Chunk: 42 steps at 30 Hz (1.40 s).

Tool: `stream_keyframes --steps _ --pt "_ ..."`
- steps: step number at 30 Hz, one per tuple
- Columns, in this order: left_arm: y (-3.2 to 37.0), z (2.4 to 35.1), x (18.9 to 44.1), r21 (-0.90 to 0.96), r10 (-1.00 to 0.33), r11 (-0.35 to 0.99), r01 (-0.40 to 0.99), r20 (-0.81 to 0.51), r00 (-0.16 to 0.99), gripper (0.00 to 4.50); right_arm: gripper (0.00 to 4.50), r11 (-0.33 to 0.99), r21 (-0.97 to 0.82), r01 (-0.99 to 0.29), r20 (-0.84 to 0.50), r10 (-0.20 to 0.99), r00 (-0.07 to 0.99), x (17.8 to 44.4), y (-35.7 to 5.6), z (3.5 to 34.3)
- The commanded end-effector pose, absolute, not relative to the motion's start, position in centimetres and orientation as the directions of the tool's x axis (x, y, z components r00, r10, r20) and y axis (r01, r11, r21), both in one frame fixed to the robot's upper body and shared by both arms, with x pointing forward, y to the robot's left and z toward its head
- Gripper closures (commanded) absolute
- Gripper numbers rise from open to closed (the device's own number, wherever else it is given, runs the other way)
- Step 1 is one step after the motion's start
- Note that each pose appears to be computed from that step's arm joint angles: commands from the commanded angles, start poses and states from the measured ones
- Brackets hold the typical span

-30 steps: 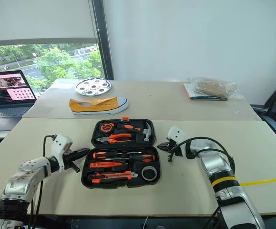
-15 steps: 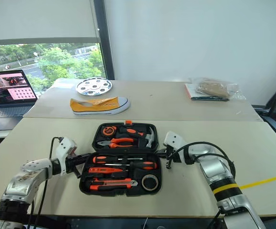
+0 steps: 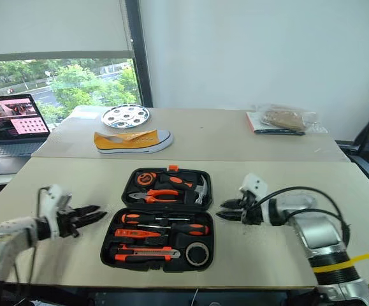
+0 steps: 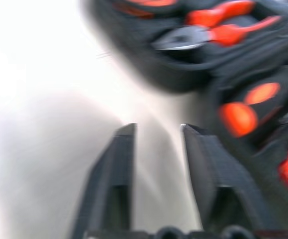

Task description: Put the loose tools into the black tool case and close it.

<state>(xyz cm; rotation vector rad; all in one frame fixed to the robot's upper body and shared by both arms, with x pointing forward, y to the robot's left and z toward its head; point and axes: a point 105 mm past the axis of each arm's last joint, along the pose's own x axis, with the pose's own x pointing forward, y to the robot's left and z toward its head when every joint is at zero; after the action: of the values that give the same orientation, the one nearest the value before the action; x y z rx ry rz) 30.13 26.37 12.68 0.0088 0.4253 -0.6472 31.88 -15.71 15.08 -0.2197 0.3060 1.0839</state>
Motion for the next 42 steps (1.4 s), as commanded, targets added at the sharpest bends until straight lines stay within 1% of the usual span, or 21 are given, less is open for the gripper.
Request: stream_keyframes --steps 1,3,4,5,7,9,12,14,16,21,22,23,24,25,27,31,35,36,38,40,42 --pt "24.9 14.6 30.6 -0.184 -0.630 0.768 0.614 -0.388 0.672 0.81 1.17 0.487 0.031 -0.873 -0.387 0.811 0.439 32.2 -15.1 17.0" --pt "24.3 15.3 31.8 -0.223 -0.624 0.777 0.589 -0.397 0.673 0.20 0.60 0.539 0.107 -0.835 -0.463 0.771 0.438 32.9 -14.8 16.8" --pt "24.0 15.5 32.4 -0.240 -0.620 0.782 0.576 -0.400 0.675 0.00 0.19 0.562 0.133 -0.816 -0.476 0.759 0.444 33.3 -14.5 16.9" --pt "23.8 15.4 33.0 -0.257 -0.603 0.796 0.548 -0.412 0.683 0.00 0.04 0.575 0.152 -0.804 -0.481 0.754 0.448 33.7 -14.2 17.0" --pt "23.7 15.2 33.9 -0.246 -0.561 0.826 0.507 -0.444 0.699 0.00 0.04 0.598 0.194 -0.778 -0.502 0.742 0.445 34.2 -13.6 17.0" --pt "23.0 14.8 34.6 -0.244 -0.544 0.837 0.490 -0.473 0.693 0.00 0.04 0.631 0.218 -0.745 -0.511 0.724 0.463 35.1 -12.8 16.9" --pt "22.3 14.3 34.9 -0.239 -0.539 0.838 0.491 -0.508 0.672 0.00 0.04 0.666 0.225 -0.712 -0.533 0.696 0.482 36.0 -12.2 16.5" --pt "22.1 13.9 35.4 -0.236 -0.521 0.849 0.472 -0.523 0.675 0.00 0.04 0.706 0.213 -0.675 -0.563 0.653 0.506 36.8 -12.2 15.8" --pt "21.7 13.5 35.5 -0.241 -0.523 0.847 0.474 -0.535 0.663 0.00 0.04 0.737 0.198 -0.646 -0.583 0.618 0.527 37.5 -12.2 15.1" --pt "21.7 13.3 35.5 -0.230 -0.512 0.852 0.471 -0.554 0.656 0.00 0.04 0.772 0.191 -0.606 -0.614 0.576 0.540 38.0 -12.4 14.3" --pt "21.6 13.3 35.6 -0.234 -0.514 0.852 0.469 -0.551 0.658 0.00 0.28 0.777 0.182 -0.602 -0.629 0.563 0.536 38.0 -12.6 14.1" --pt "21.5 13.2 35.6 -0.238 -0.515 0.851 0.468 -0.549 0.658 0.26 0.55 0.781 0.173 -0.601 -0.642 0.552 0.532 38.0 -12.8 13.8" --pt "21.4 13.1 35.6 -0.240 -0.518 0.850 0.470 -0.552 0.654 0.53 0.69 0.783 0.169 -0.599 -0.650 0.545 0.530 37.9 -12.9 13.6" --pt "21.2 13.0 35.6 -0.240 -0.521 0.847 0.474 -0.554 0.649 0.77 1.09 0.787 0.166 -0.595 -0.659 0.537 0.527 37.9 -13.1 13.4" --pt "21.1 12.7 35.7 -0.239 -0.518 0.848 0.472 -0.557 0.649 1.46 1.72 0.795 0.167 -0.584 -0.670 0.526 0.524 37.8 -13.3 13.1" --pt "21.0 12.1 35.7 -0.246 -0.513 0.852 0.461 -0.563 0.648 2.89 3.11 0.807 0.190 -0.559 -0.679 0.520 0.519 37.8 -13.4 12.6" --pt "21.0 11.5 35.6 -0.283 -0.517 0.854 0.437 -0.562 0.646 4.31 4.46 0.809 0.205 -0.550 -0.683 0.521 0.512 37.9 -13.2 12.1" --pt "21.1 11.3 35.6 -0.288 -0.514 0.856 0.429 -0.562 0.648 4.44 4.50 0.810 0.206 -0.549 -0.682 0.521 0.514 37.9 -13.2 12.0" --pt "21.3 11.2 35.7 -0.297 -0.509 0.860 0.414 -0.548 0.664 4.44 4.50 0.805 0.219 -0.551 -0.663 0.537 0.521 38.0 -12.9 12.2" --pt "21.3 11.5 35.9 -0.321 -0.520 0.854 0.409 -0.508 0.687 4.44 4.50 0.781 0.215 -0.587 -0.595 0.581 0.555 38.5 -12.3 13.3" --pt "21.1 12.7 36.4 -0.338 -0.545 0.836 0.433 -0.411 0.731 4.44 4.50 0.719 0.189 -0.669 -0.470 0.664 0.582 38.8 -11.1 15.4"
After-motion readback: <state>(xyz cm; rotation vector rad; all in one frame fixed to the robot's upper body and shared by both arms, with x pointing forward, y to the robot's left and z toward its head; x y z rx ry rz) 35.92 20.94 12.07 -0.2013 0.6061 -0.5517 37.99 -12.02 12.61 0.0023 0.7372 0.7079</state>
